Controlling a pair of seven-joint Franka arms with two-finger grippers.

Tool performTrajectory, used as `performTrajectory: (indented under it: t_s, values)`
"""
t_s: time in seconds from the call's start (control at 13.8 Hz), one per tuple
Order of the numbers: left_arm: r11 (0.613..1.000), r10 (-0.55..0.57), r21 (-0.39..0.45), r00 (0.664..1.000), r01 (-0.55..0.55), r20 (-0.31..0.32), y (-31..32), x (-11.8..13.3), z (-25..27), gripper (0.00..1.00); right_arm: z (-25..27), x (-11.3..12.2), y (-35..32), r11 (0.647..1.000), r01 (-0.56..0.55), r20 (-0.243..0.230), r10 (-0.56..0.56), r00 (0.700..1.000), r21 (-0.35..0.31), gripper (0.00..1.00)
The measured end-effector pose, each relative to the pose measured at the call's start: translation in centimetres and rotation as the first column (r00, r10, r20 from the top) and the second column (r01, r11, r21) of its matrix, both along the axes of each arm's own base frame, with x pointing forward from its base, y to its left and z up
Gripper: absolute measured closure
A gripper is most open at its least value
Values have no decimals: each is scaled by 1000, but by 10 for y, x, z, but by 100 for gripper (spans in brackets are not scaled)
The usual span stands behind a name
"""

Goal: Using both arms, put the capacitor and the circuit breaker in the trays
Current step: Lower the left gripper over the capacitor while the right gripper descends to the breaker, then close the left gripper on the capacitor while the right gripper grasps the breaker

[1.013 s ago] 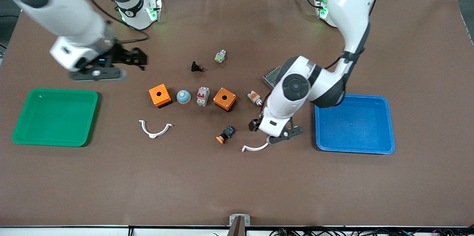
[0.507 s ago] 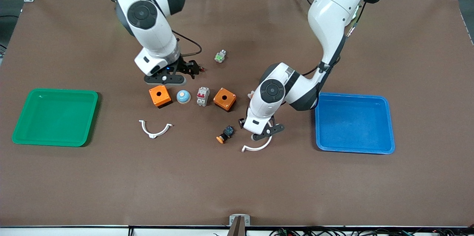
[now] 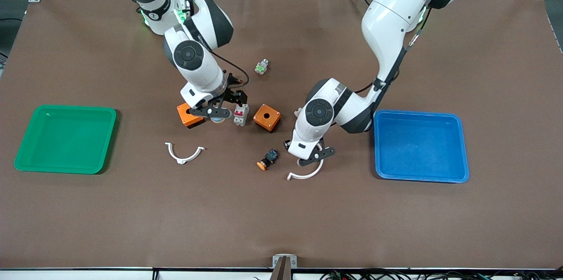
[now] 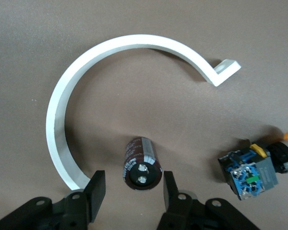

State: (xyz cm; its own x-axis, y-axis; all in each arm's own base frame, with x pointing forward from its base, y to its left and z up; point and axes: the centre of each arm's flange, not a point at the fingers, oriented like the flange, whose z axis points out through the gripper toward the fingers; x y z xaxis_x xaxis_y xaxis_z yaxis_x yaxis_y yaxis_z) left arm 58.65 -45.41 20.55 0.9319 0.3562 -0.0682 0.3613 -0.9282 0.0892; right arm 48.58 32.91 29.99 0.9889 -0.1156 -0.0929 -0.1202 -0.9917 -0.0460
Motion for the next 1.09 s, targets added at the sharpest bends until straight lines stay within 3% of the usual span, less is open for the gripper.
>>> performTrajectory:
  t_s: [0.22, 0.36, 0.43, 0.8, 1.09]
  values:
    - [1000, 0, 2, 1000, 0, -3, 0, 0, -3, 48, -21, 3, 3, 1000, 4, -9, -4, 1000, -5, 0]
    - [1000, 0, 3, 1000, 0, -4, 0, 0, -3, 67, -30, 4, 6, 1000, 4, -6, -4, 1000, -4, 0]
    - [1000, 0, 2, 1000, 0, -3, 0, 0, -3, 69, -34, 5, 7, 1000, 7, -7, -7, 1000, -5, 0]
    - [1000, 2, 4, 1000, -2, -1, 2, 1, -3, 69, -54, 6, 22, 1000, 16, -21, -16, 1000, -18, 1]
    - [1000, 3, 5, 1000, -3, 0, 2, 2, -3, 69, -67, 10, 26, 1000, 16, -29, -17, 999, -24, 7]
